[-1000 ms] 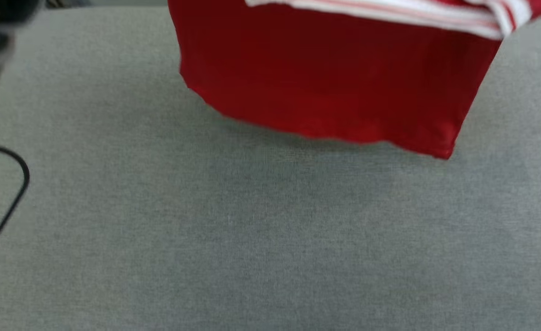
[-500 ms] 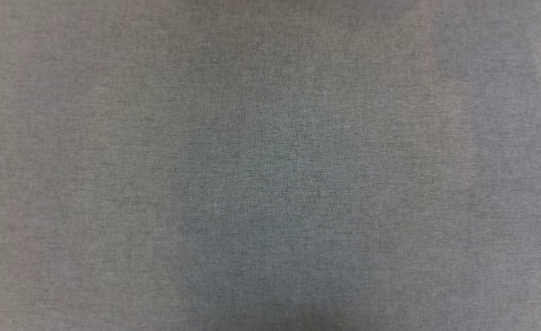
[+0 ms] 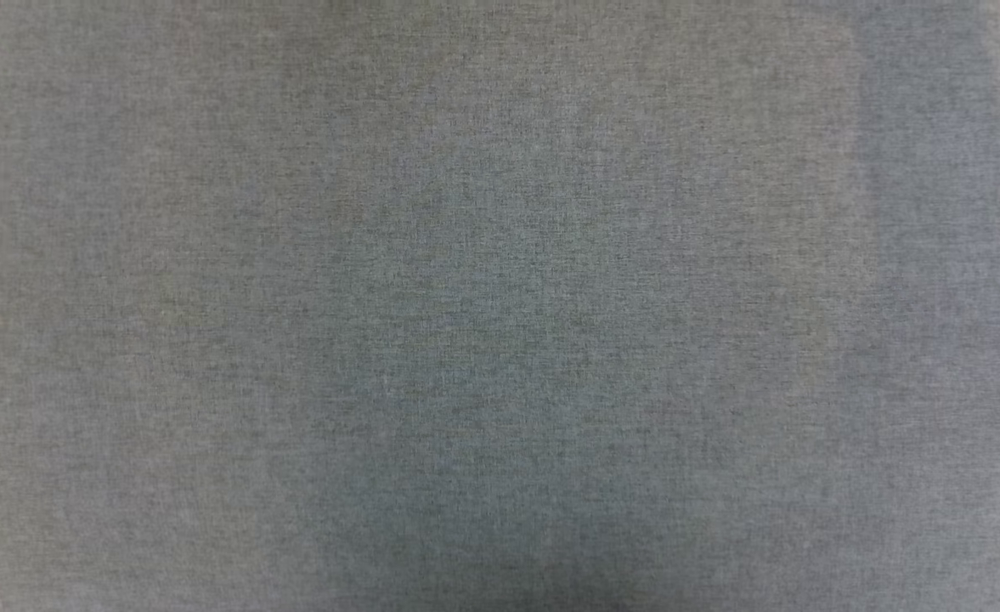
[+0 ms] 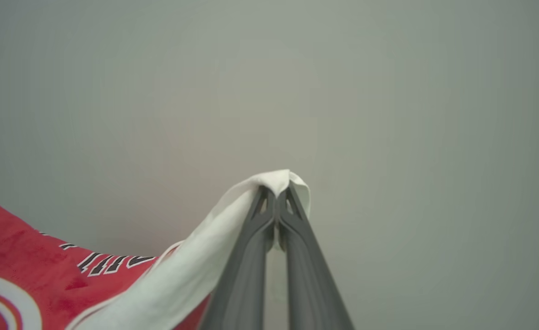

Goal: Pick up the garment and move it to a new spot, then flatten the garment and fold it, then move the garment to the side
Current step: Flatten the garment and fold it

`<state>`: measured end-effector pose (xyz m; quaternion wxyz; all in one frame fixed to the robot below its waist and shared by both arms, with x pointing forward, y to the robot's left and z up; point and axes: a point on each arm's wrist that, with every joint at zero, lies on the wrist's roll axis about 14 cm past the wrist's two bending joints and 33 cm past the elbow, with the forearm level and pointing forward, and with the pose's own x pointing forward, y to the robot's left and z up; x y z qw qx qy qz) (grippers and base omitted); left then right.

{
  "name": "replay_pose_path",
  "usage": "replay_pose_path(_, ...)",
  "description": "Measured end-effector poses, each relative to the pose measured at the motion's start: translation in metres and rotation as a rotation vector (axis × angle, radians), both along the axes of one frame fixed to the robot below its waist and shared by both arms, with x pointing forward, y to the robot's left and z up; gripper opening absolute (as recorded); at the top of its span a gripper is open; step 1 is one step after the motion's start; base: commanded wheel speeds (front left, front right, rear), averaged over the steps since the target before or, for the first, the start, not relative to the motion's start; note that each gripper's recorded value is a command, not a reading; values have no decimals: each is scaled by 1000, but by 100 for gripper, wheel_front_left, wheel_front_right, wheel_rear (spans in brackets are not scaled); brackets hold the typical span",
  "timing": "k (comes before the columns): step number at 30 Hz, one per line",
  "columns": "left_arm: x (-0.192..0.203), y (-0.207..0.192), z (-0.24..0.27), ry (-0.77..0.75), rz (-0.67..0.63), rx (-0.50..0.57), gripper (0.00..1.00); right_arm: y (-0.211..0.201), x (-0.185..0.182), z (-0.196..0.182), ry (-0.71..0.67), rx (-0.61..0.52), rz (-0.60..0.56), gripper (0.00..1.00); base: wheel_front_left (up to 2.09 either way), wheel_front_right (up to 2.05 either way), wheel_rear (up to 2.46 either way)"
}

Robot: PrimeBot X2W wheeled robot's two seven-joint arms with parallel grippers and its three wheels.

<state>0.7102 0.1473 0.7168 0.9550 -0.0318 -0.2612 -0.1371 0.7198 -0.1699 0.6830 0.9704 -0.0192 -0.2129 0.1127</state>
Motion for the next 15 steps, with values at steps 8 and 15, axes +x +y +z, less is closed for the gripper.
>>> replay_pose_path(8, -27, 18, -65, 121, 22, -29, 0, 12, -23, -73, 157, -5, 47, 0, 0, 0, 0)
replay_pose_path(15, -81, 39, -120, 233, 64, -66, 0, 11, -73, -127, 285, -4, 82, 0, 0, 0, 0)
